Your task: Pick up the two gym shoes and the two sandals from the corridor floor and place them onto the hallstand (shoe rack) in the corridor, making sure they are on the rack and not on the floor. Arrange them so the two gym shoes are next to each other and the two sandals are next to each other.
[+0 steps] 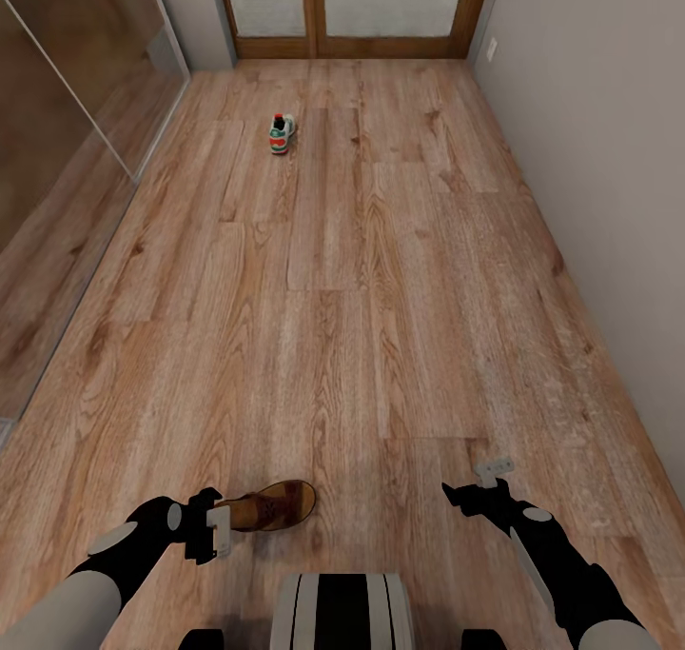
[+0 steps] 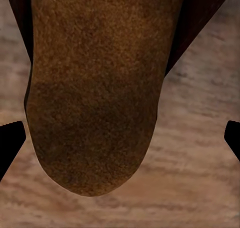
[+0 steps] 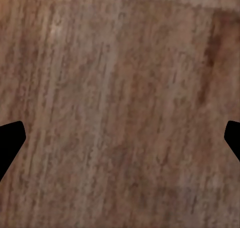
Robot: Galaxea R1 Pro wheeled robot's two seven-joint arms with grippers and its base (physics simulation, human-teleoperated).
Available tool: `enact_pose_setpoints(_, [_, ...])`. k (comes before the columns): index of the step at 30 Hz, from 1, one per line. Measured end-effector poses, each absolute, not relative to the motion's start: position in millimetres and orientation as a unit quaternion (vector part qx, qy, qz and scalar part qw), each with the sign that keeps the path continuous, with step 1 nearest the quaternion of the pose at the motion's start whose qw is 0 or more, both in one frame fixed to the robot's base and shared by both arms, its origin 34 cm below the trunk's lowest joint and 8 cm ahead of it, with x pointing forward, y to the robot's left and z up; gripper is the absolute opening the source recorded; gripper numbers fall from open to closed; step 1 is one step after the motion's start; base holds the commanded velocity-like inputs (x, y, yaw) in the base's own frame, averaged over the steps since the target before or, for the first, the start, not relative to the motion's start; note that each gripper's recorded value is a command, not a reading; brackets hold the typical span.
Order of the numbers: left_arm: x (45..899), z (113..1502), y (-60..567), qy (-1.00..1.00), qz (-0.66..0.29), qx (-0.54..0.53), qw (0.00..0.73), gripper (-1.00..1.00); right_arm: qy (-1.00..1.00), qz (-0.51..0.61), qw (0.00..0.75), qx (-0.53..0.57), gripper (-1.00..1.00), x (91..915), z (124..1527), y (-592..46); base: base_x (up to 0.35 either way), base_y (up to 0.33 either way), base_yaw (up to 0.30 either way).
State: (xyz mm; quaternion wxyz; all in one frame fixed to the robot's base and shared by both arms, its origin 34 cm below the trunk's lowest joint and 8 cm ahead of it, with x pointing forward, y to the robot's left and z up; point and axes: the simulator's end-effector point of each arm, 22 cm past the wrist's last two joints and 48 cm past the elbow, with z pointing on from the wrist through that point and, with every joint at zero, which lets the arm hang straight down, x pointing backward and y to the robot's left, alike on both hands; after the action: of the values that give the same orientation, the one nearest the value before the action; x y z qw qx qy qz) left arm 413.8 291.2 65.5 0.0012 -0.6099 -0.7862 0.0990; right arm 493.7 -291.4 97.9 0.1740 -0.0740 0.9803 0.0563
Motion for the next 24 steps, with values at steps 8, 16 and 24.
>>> enact_pose_setpoints(8, [403.0, 56.8, 291.3, -0.786, 0.106, -0.609, 0.011, 1.00, 0.982, 0.057, 0.162, -0.073, 1.00, 483.7, 87.3, -291.4, 0.000, 0.000, 0.000])
enact_pose_setpoints(16, [402.9, 56.8, 291.4, -0.786, 0.106, -0.609, 0.011, 1.00, 0.982, 0.057, 0.162, -0.073, 1.00, 483.7, 87.3, -291.4, 0.000, 0.000, 0.000])
enact_pose_setpoints(24, [403.1, 56.7, 291.8, -0.786, 0.106, -0.609, 0.012, 1.00, 0.982, 0.057, 0.162, -0.073, 1.00, 483.7, 87.3, -291.4, 0.000, 0.000, 0.000])
